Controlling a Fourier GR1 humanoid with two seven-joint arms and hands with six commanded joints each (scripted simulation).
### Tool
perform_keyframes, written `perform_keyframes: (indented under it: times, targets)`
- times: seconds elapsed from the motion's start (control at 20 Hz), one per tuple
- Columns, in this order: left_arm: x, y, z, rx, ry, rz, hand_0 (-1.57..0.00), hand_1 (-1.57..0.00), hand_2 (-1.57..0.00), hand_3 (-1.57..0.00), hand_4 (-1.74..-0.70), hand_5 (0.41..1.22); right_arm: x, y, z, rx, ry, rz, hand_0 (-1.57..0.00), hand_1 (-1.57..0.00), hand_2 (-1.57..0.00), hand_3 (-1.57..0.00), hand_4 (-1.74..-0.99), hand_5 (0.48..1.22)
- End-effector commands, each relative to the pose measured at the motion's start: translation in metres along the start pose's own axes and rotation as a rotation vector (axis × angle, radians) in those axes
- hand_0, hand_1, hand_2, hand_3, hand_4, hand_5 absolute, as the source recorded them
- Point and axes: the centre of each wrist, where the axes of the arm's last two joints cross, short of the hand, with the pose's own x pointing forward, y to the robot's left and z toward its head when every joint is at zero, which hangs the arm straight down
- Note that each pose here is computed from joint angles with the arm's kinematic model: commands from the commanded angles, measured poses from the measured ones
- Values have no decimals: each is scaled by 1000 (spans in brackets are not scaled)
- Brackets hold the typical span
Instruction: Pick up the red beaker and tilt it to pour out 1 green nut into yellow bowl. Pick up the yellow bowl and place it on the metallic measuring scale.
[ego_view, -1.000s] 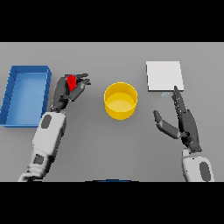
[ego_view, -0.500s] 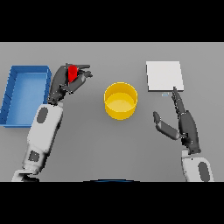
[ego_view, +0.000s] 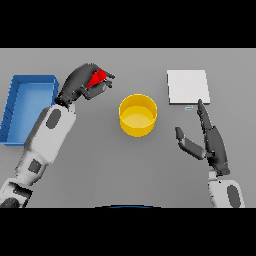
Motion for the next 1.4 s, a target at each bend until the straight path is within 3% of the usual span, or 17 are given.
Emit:
perform_keyframes:
  times: [0.0, 0.4, 0.45, 0.6, 0.8, 1.0, 1.1, 1.35]
  targets:
    - [5, 0, -4, -26, 6, -64, -1569, -1569, -1569, -1569, -1739, 1129, 1, 2, -3, 1, 1, -5, 1, 1, 1, 1, -1178, 663]
    - [48, -16, -22, -217, -23, -619, -1571, -1571, -1571, -1571, -1741, 1197, 2, 6, 1, 11, 3, -39, 1, 1, 1, 1, -1187, 676]
    - [51, -16, -24, -252, -20, -684, -1571, -1571, -1571, -1571, -1689, 1202, 4, 8, 1, 3, 2, -41, 1, 1, 1, 1, -1191, 675]
    - [60, -20, -30, -337, -42, -873, -1571, -1571, -1571, -1383, -1710, 1211, 4, 6, 2, -2, 9, -58, 1, 1, 1, 1, -1195, 671]
    - [76, -25, -43, -423, -73, -1082, -1571, -1571, -1571, -1295, -1719, 1217, 1, 9, 3, 2, 37, -103, 1, 1, 1, 1, -1206, 639]
    - [88, -32, -49, -503, -170, -1219, -1571, -1571, -1571, -1458, -1727, 1219, 0, 9, 2, -21, 22, -79, 1, 1, 1, 1, -1221, 610]
    - [92, -31, -52, -519, -186, -1311, -1571, -1571, -1571, -1499, -1730, 1220, 1, 3, 0, -38, 14, -57, 1, 1, 1, 1, -1213, 591]
    - [104, -38, -58, -552, -275, -1528, -1571, -1571, -1571, -1547, -1737, 1221, 4, 12, -1, -38, -9, -52, 1, 1, 1, 1, -1160, 569]
